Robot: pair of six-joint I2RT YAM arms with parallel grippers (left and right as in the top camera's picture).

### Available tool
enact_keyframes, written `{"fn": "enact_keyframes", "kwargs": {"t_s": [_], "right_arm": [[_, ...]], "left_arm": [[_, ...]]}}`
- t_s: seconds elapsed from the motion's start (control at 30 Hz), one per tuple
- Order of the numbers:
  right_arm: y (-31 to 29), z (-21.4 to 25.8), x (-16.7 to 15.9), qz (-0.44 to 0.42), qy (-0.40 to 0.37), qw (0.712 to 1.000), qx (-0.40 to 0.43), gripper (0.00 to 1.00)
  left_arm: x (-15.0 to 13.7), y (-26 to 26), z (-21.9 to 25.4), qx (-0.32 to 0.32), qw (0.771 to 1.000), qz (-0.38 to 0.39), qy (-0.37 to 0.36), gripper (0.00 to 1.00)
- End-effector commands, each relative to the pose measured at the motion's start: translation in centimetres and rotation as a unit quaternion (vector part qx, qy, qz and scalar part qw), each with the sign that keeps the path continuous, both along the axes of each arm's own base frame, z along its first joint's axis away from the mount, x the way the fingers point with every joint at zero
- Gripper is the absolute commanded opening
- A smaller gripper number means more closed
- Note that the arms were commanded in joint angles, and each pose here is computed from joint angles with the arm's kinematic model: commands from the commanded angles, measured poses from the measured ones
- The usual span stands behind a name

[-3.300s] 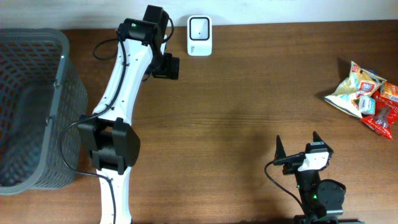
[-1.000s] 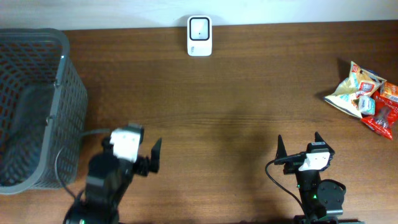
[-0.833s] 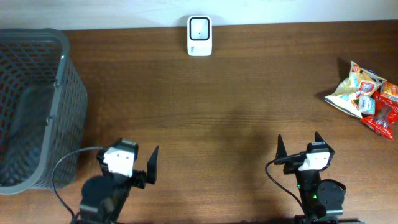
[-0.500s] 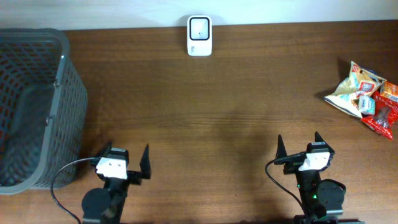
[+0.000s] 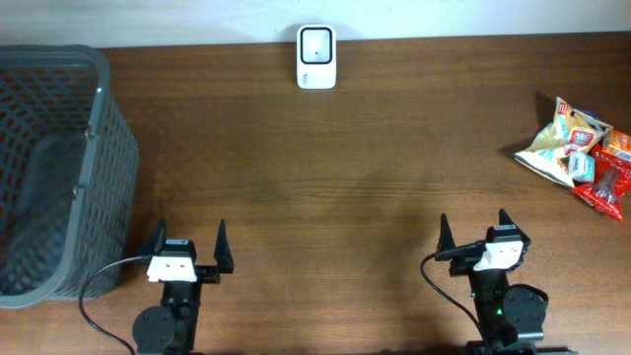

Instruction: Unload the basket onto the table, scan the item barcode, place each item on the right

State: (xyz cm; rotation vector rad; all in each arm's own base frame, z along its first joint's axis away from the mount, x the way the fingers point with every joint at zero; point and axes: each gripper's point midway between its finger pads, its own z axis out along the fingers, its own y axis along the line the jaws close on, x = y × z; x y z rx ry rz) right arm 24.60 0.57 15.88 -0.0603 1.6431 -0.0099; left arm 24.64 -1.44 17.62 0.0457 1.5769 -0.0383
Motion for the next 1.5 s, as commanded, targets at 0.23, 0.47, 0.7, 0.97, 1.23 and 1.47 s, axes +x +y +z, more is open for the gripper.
{"fn": "enact_keyframes", "kwargs": {"t_s": [0.23, 0.47, 0.7, 0.97, 1.23, 1.47], "right_arm": [[0.0, -0.3, 0.0, -0.002, 0.002, 1.0, 0.002, 0.99], [0.0, -0.3, 0.0, -0.002, 0.002, 1.0, 0.002, 0.99], [0.0, -0.3, 0.0, -0.002, 0.002, 1.0, 0.002, 0.99], [0.0, -0.3, 0.0, -0.002, 0.002, 1.0, 0.002, 0.99], [0.0, -0.3, 0.0, -0.002, 0.002, 1.0, 0.002, 0.99], [0.0, -0.3, 0.0, -0.002, 0.002, 1.0, 0.001, 0.99]], "left_arm": [[-0.1, 1.3, -2.0, 0.012, 0.999, 0.029, 0.035, 0.99], [-0.1, 1.0, -2.0, 0.011, 0.999, 0.02, 0.036, 0.99], [-0.1, 1.0, -2.1, 0.011, 0.999, 0.021, 0.037, 0.99], [-0.1, 1.4, -2.0, 0.012, 0.999, 0.034, 0.037, 0.99], [-0.1, 1.3, -2.0, 0.012, 0.999, 0.029, 0.036, 0.99], [-0.1, 1.3, -2.0, 0.012, 0.999, 0.03, 0.036, 0.99]]}}
